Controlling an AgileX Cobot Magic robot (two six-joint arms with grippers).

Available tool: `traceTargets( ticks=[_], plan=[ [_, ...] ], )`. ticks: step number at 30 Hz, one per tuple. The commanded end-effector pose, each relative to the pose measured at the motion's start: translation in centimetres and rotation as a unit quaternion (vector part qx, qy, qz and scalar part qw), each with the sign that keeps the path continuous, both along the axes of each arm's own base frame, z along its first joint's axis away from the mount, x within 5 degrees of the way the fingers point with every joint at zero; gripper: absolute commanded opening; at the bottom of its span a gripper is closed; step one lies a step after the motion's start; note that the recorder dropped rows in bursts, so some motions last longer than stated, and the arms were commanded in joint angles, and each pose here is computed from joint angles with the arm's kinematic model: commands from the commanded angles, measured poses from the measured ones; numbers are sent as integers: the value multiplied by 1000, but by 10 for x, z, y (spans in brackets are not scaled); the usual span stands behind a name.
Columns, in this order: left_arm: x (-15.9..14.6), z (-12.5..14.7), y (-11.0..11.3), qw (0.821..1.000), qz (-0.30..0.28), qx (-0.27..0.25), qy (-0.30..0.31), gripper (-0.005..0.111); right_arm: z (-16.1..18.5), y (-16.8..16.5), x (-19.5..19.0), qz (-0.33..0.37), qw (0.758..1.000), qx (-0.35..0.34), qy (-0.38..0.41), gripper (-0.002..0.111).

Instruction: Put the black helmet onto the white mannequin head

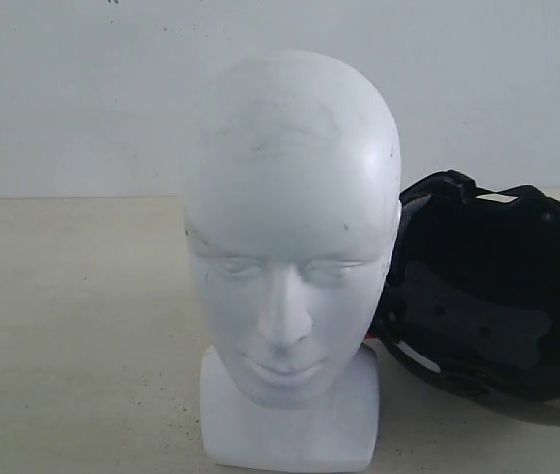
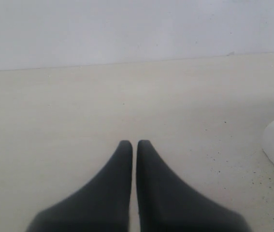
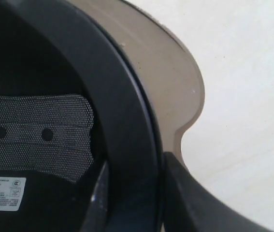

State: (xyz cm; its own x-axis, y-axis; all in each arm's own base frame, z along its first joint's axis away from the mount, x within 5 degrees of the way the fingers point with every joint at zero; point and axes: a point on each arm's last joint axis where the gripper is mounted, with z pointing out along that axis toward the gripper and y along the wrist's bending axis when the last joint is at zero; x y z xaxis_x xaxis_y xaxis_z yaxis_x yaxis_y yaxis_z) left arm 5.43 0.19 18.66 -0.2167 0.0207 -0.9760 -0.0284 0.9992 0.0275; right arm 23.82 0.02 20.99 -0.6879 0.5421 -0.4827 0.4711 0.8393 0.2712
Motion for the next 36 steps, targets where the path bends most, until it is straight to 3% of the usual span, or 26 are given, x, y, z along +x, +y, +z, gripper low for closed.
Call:
traceTargets(
  ticks=[1,3,6,7,11,14,16,18,19,21,24,26,28,30,33,35,36],
  plan=[
    [0,-1,-1,1000,-4,-5,1,4,0,0,0,7,1000,-6,-9,2],
    [0,-1,-1,1000,-4,-5,1,4,0,0,0,9,1000,-7,-9,9],
    [0,-1,-1,1000,-4,-5,1,4,0,0,0,12,1000,-9,-9,46],
    [0,-1,-1,1000,-4,-5,1,4,0,0,0,12,1000,-9,-9,50],
    [0,-1,-1,1000,-4,-5,1,4,7,-1,-3,11,1000,-9,-21,51],
    [0,-1,-1,1000,-4,-5,1,4,32,-1,-15,12,998,-13,-67,51],
    [0,-1,-1,1000,-4,-5,1,4,54,-3,-26,35,995,-44,-81,51],
    [0,-1,-1,1000,-4,-5,1,4,81,-2,-33,114,985,-100,-88,51],
    [0,-1,-1,1000,-4,-5,1,4,96,1,-38,198,966,-145,-85,51],
    [0,-1,-1,1000,-4,-5,1,4,108,6,-40,282,940,-174,-76,50],
    [0,-1,-1,1000,-4,-5,1,4,124,16,-39,395,893,-199,-86,39],
    [0,-1,-1,1000,-4,-5,1,4,130,21,-39,453,859,-216,-101,29],
    [0,-1,-1,1000,-4,-5,1,4,134,26,-38,476,847,-207,-118,22],
    [0,-1,-1,1000,-4,-5,1,4,133,29,-37,478,850,-183,-121,28],
    [0,-1,-1,1000,-4,-5,1,4,124,37,-37,512,839,-161,-89,50],
    [0,-1,-1,1000,-4,-5,1,4,118,48,-38,556,812,-167,-67,63],
    [0,-1,-1,1000,-4,-5,1,4,115,53,-38,577,795,-175,-60,64]
  ],
)
